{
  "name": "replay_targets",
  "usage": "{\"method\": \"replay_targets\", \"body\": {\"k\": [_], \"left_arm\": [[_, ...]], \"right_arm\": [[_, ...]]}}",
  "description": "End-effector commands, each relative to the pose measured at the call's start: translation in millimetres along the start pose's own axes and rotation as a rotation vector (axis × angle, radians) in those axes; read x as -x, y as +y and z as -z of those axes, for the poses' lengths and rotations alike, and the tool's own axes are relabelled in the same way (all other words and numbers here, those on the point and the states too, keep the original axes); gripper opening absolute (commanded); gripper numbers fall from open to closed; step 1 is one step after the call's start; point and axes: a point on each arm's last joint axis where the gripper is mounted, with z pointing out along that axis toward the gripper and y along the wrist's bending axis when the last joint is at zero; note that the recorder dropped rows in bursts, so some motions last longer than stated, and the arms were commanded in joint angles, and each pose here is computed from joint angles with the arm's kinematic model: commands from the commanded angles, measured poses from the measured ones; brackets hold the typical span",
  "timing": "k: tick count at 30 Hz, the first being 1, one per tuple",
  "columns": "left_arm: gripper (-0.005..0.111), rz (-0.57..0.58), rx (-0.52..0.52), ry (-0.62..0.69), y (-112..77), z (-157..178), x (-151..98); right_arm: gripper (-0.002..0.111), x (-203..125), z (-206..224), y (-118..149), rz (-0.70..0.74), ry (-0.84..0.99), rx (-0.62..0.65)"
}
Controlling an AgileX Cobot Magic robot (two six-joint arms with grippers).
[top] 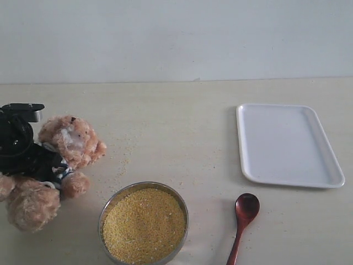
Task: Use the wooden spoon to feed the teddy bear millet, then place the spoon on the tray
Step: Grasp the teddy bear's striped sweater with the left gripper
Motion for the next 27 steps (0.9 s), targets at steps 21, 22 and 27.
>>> {"method": "replay_targets", "body": {"k": [21, 22, 27], "left_arm": [[0.005, 0.176, -0.282, -0.606, -46.9, 145.1, -61.3], [0.005, 0.184, -0.282, -0.620, -47.4, 146.3, -66.4], [0.005, 0.127, -0.257, -0.699, -51.4, 160.0, -92.4]], "right_arm": [[0.000, 0.8, 0.4, -0.3, 0.002, -0.010, -0.004], [0.000, 0.8, 0.4, -0.3, 0.002, -0.010, -0.004], [0.000, 0.8, 0.4, -0.3, 0.002, -0.010, -0.004]]}}
